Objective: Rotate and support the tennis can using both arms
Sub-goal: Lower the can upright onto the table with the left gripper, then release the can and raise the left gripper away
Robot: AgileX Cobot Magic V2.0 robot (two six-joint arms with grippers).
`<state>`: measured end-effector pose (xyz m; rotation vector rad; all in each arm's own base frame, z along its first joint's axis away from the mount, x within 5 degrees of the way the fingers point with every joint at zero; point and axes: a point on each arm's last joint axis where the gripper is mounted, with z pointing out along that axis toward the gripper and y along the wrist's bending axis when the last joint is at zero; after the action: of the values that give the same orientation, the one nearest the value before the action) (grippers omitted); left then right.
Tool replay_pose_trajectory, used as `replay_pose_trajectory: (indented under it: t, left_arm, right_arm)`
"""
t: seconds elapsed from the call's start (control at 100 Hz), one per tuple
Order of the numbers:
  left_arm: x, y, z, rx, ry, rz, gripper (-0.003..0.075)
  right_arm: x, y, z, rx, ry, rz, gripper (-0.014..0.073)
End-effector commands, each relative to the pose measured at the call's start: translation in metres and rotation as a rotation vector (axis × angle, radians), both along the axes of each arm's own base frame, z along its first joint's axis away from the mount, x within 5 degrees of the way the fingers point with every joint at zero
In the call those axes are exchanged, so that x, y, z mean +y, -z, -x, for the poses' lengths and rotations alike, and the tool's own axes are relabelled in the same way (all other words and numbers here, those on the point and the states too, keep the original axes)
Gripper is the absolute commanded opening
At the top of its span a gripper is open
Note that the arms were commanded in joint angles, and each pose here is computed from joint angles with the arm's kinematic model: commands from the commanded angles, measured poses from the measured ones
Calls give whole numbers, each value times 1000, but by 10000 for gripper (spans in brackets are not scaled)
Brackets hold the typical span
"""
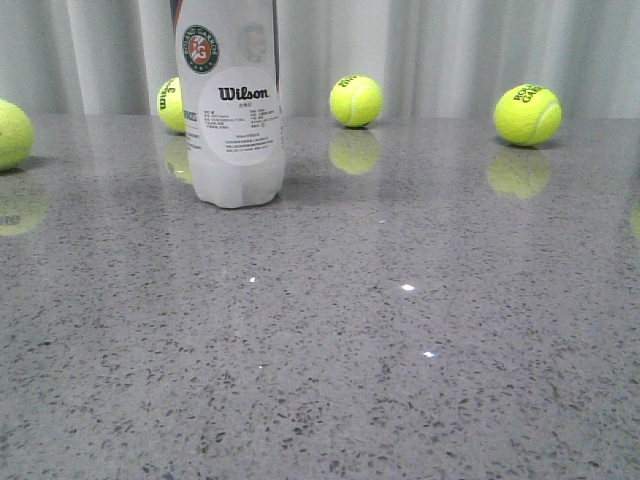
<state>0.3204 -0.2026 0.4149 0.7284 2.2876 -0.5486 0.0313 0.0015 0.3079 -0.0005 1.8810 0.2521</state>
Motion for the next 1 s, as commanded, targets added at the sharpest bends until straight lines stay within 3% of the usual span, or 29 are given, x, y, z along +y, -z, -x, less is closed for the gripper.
replay_pose_trajectory:
  t: [0.0, 0.16, 0.42, 0.67, 0.99]
  left_arm:
    - [3, -32, 12, -102, -6, 101, 502]
    - [8, -49, 19, -187, -20, 148, 406]
    - [33, -81, 54, -378, -78, 239, -24]
    - [64, -70, 97, -510, -129, 280, -20]
    - [95, -16, 146, -537, -173, 286, -20]
  right_arm:
    - [1, -13, -2, -87, 1, -12, -51]
    - [1, -13, -2, -87, 1, -12, -51]
    - [1, -13, -2, -87, 1, -12, -51]
    - [1, -13, -2, -87, 1, -12, -51]
    - [1, -13, -2, -87, 1, -12, -51]
